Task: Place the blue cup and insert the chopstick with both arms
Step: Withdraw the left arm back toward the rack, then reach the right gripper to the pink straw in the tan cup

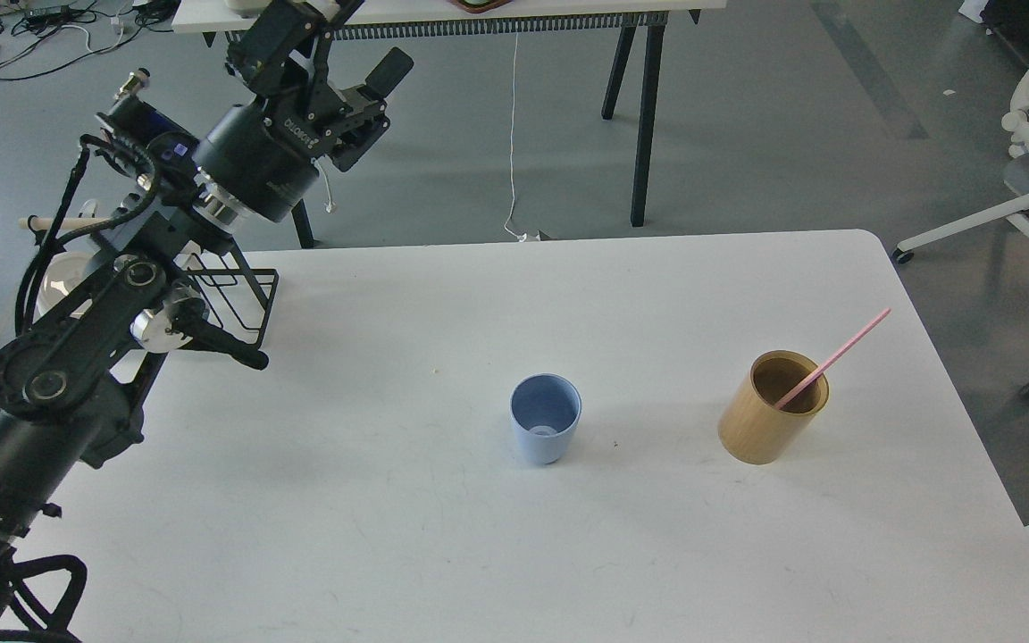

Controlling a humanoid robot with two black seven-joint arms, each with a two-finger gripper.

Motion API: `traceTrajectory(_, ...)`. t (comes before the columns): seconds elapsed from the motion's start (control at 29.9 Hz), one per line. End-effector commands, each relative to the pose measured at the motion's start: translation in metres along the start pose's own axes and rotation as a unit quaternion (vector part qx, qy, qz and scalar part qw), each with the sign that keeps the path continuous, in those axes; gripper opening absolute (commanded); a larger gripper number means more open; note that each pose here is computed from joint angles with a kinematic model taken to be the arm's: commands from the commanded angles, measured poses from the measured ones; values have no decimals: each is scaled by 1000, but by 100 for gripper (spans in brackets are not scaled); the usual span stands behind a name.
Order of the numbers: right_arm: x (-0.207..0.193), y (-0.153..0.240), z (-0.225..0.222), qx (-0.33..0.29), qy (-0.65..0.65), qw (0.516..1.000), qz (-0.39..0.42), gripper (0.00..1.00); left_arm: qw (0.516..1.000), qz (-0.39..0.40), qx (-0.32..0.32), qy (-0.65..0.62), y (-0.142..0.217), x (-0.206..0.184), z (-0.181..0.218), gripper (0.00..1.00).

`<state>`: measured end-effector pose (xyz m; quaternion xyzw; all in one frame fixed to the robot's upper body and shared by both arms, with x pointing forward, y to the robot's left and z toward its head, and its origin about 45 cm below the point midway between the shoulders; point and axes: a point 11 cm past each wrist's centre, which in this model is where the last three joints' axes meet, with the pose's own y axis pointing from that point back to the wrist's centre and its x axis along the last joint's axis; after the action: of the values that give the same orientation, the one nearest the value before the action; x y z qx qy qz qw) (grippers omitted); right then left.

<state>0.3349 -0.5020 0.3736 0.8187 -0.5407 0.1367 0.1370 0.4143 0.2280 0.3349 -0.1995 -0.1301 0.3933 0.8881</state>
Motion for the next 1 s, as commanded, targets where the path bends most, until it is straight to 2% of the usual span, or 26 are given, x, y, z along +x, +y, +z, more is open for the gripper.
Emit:
traceTrajectory(0.0, -12, 4, -17, -25, 75, 996, -51, 100, 996, 58, -40, 49, 22, 29, 17, 98)
traceTrajectory(0.1, -34, 6, -20, -55, 145, 981, -113, 100, 993, 89, -38, 65, 44, 47, 20, 99)
traceTrajectory(0.23, -68, 11, 9, -109, 238, 945, -195, 100, 992, 108, -21, 64, 65, 56, 18, 99)
traceTrajectory(0.57, -99, 30, 75, -104, 370, 917, -103, 100, 990, 122, -12, 66, 79, 59, 13, 99)
traceTrajectory(0.77, -129, 29, 105, -95, 362, 923, -95, 99, 989, 126, -13, 78, 79, 55, 5, 99)
traceTrajectory(0.97, -153, 11, 131, -82, 347, 931, -78, 97, 988, 130, -10, 82, 82, 54, 0, 99)
